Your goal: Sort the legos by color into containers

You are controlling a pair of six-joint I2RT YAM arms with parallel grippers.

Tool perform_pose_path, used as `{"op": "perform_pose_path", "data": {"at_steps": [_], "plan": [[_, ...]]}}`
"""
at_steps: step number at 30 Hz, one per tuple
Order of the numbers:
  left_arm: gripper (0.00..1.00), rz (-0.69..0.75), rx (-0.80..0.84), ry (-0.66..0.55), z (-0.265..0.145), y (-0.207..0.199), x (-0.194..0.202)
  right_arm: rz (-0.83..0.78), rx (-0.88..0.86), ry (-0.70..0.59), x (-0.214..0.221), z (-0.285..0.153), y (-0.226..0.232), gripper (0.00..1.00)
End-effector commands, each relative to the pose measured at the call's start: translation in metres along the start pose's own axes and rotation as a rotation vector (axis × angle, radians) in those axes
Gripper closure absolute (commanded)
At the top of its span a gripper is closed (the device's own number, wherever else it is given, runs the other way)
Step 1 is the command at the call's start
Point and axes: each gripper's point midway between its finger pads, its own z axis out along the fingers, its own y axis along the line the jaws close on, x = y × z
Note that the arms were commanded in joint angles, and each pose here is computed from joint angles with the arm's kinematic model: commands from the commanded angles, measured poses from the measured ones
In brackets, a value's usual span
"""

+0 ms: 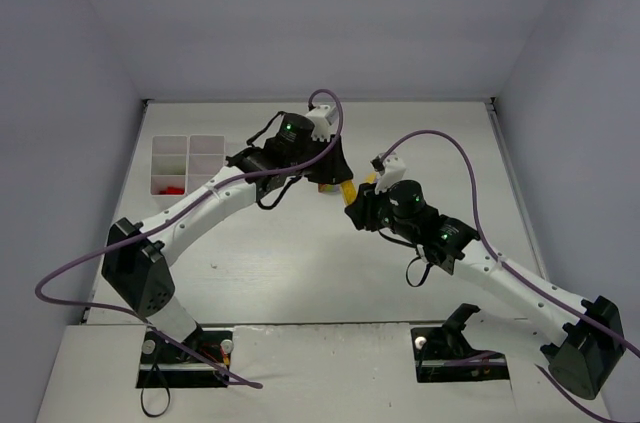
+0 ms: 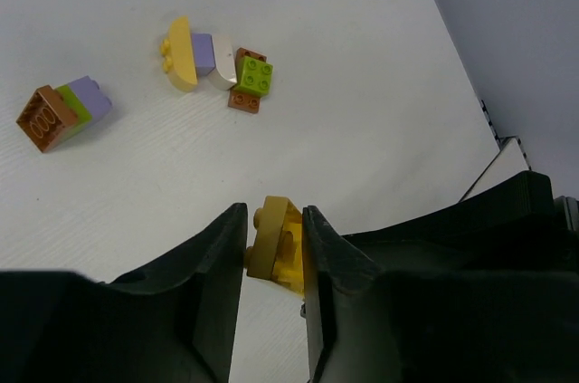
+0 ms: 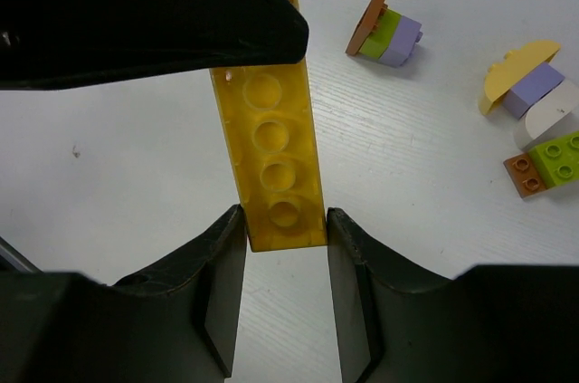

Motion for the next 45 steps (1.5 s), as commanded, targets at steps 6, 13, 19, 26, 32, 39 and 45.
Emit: {"op": "perform_pose_path", "data": {"at_steps": [6, 13, 19, 26, 32, 39, 45], "plan": [[1.0, 0.002, 0.075, -0.068, -0.012, -0.026, -0.025, -0.004, -0.065, -0.131, -0.044, -0.005, 0.02, 0.96], [1.0, -0.004, -0.118, -0.16, -0.04, 0.014, -0.043, 0.004, 0.028, -0.14, -0.051, -0.004, 0.006, 0.1], [1.0, -0.223, -0.483, -0.36, -0.113, 0.123, -0.08, -0.006, 0.12, -0.144, -0.059, -0.011, -0.009, 0.0], [1.0, -0.474, -0.954, -0.647, -0.234, 0.228, -0.099, 0.02, 0.2, -0.17, -0.066, -0.028, -0.024, 0.0], [1.0, -0.563, -1.203, -0.808, -0.291, 0.281, -0.11, 0.026, 0.222, -0.187, -0.066, -0.042, -0.031, 0.0], [1.0, -0.602, -1.322, -0.868, -0.305, 0.323, -0.125, 0.021, 0.268, -0.2, -0.066, -0.051, -0.042, 0.0], [1.0, -0.58, -1.409, -0.83, -0.296, 0.349, -0.128, 0.037, 0.314, -0.212, -0.066, -0.055, -0.054, 0.0]]}}
